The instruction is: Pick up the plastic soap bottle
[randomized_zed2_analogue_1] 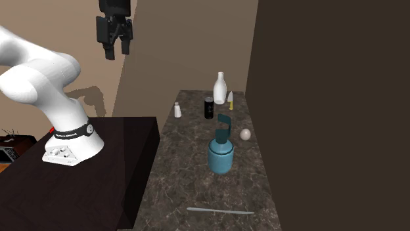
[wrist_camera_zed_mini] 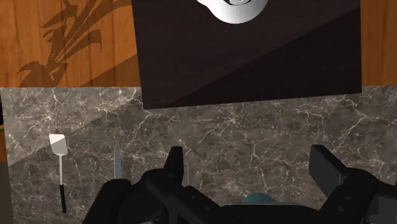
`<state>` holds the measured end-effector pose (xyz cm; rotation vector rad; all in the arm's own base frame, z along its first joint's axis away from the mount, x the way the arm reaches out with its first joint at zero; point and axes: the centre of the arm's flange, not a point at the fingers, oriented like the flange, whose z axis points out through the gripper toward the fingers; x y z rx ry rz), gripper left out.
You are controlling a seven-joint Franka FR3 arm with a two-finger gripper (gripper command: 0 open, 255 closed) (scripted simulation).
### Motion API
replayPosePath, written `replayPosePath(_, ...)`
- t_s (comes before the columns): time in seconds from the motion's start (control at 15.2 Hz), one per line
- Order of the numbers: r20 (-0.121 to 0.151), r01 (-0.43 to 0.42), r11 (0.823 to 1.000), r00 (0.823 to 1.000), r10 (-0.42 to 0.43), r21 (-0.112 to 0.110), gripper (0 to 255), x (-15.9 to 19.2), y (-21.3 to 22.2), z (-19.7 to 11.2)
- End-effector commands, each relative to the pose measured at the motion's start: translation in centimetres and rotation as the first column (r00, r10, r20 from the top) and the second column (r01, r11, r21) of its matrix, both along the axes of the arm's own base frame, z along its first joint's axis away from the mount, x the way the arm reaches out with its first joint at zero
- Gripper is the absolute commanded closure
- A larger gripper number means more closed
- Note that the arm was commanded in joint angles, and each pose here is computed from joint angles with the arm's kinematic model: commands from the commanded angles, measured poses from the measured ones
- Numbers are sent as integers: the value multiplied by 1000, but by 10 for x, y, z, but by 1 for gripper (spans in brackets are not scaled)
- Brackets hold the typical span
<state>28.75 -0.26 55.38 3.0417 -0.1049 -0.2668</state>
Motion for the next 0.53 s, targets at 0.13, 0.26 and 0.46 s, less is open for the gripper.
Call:
replayPosePath(0.13, 29, -2, 1000, 1000, 2, 3, 0, 10, 1, -21)
replayPosePath(0.26, 57, -3, 1000, 998, 3, 7, 0, 21, 3, -42)
replayPosePath(0.46, 100, -6, 1000, 995, 5, 12, 0, 38, 6, -73)
